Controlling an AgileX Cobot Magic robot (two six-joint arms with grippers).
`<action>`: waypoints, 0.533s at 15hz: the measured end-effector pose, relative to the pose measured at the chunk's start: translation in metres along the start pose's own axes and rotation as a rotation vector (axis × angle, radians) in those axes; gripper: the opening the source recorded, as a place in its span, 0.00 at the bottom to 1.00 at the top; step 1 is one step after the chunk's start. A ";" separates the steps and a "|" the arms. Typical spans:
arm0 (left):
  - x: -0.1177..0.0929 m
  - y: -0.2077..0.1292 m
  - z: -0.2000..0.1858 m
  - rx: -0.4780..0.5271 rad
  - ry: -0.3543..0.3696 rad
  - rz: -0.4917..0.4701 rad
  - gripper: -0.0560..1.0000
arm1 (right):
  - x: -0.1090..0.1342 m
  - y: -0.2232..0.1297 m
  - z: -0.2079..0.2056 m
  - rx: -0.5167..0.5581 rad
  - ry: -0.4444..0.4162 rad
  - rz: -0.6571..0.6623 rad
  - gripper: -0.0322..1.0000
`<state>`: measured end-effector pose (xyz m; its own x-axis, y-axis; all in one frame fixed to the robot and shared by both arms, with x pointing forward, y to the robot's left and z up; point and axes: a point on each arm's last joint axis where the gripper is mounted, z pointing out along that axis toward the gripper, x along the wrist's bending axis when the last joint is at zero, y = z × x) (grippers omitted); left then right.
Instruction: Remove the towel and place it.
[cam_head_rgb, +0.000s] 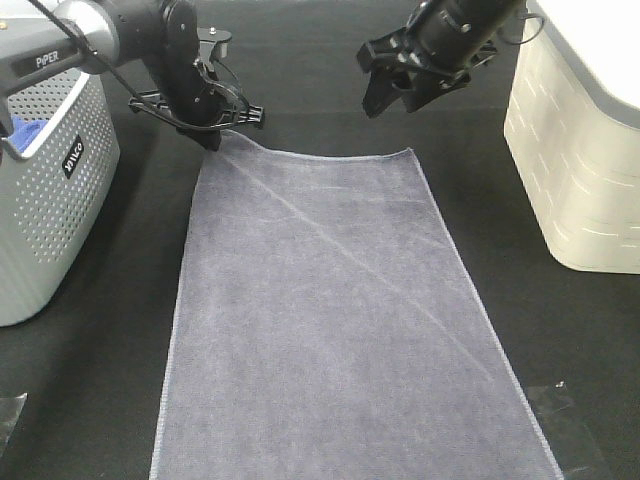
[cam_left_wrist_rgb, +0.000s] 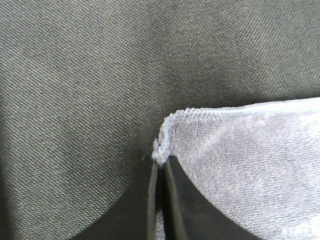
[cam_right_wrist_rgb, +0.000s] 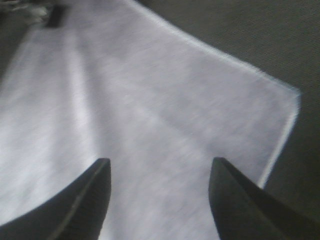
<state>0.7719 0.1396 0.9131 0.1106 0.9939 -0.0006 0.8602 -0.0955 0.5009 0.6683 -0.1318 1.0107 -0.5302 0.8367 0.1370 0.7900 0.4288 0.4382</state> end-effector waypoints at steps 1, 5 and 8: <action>0.000 0.000 0.000 0.000 0.000 0.000 0.06 | -0.008 0.004 0.012 0.002 -0.047 0.008 0.54; -0.002 0.000 0.000 0.005 -0.019 -0.016 0.06 | -0.030 0.015 0.050 -0.027 -0.163 -0.029 0.51; -0.003 -0.001 0.000 0.007 -0.029 -0.024 0.06 | -0.043 0.009 0.085 0.002 -0.230 -0.036 0.51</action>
<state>0.7710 0.1371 0.9127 0.1040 0.9939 -0.0372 0.8664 -0.0722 0.4940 0.7242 -0.1355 0.9332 -0.4744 0.8762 -0.0851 0.7722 0.4606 0.4376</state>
